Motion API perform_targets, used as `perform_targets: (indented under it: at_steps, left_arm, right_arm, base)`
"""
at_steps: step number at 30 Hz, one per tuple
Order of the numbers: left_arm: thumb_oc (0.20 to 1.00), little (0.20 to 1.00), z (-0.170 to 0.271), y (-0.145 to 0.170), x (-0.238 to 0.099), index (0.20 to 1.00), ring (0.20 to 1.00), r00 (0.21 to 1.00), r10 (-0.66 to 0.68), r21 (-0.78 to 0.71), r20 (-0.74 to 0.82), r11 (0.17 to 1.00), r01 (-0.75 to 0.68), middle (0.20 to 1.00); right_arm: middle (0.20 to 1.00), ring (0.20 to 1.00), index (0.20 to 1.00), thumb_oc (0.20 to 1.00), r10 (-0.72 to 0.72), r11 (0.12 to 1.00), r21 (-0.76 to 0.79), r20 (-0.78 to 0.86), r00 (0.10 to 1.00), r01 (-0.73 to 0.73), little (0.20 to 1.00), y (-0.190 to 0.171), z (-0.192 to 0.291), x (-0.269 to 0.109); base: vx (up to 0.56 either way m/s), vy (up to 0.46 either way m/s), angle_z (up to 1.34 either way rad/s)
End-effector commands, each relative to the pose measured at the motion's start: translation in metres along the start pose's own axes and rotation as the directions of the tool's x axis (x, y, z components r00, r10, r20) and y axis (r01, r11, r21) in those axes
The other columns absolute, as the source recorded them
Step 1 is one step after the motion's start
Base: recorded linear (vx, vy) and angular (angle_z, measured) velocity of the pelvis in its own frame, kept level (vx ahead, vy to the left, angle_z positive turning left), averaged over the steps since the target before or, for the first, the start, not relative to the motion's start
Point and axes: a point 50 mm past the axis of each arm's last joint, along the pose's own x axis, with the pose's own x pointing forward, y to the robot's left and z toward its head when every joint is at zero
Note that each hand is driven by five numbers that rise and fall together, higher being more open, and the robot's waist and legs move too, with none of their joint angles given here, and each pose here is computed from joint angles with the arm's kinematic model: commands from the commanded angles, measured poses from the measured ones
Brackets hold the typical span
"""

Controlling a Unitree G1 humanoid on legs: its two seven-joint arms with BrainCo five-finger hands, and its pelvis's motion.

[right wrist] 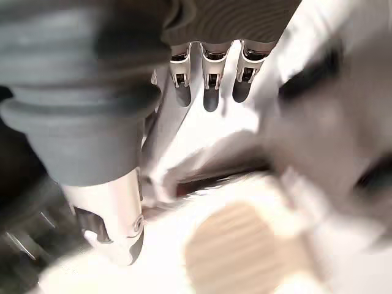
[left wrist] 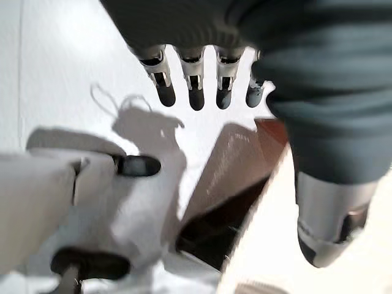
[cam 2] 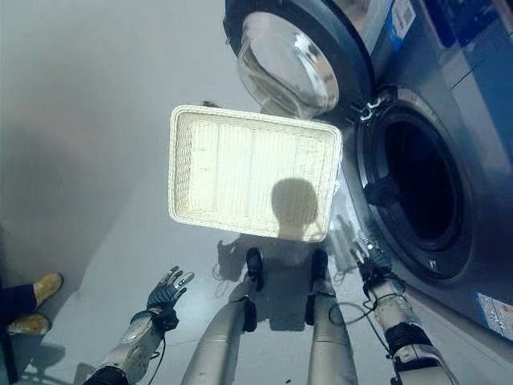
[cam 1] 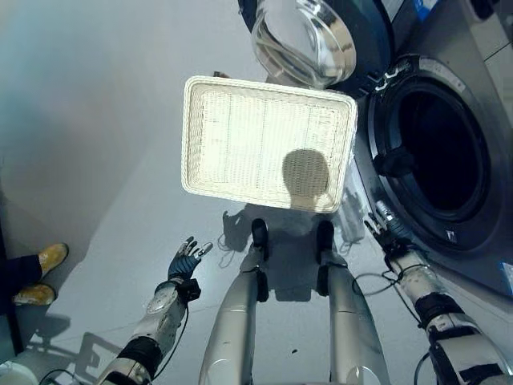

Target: Put the clothes into the washing machine.

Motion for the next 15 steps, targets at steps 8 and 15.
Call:
perform_targets:
  at_steps: [8, 15]
  left_arm:
    - [1.0, 1.0, -0.081, 0.043, -0.04, 1.0, 1.0, 0.942, 0.06, 0.156, -0.33, 0.988, -0.008, 1.0]
    - [1.0, 1.0, -0.116, 0.042, -0.061, 1.0, 1.0, 0.882, 0.047, 0.245, -0.469, 0.966, 0.079, 1.0]
  right_arm:
    - [1.0, 1.0, 1.0, 1.0, -0.071, 0.788, -0.602, 0.125, 0.99, 0.132, 1.0, -0.021, -0.052, -0.034]
    - [1.0, 1.0, 1.0, 1.0, -0.071, 0.778, -0.621, -0.228, 0.971, -0.089, 1.0, -0.04, -0.116, -0.06]
  base:
    - [-0.01, 0.11, -0.06]
    - [0.08, 0.004, -0.01]
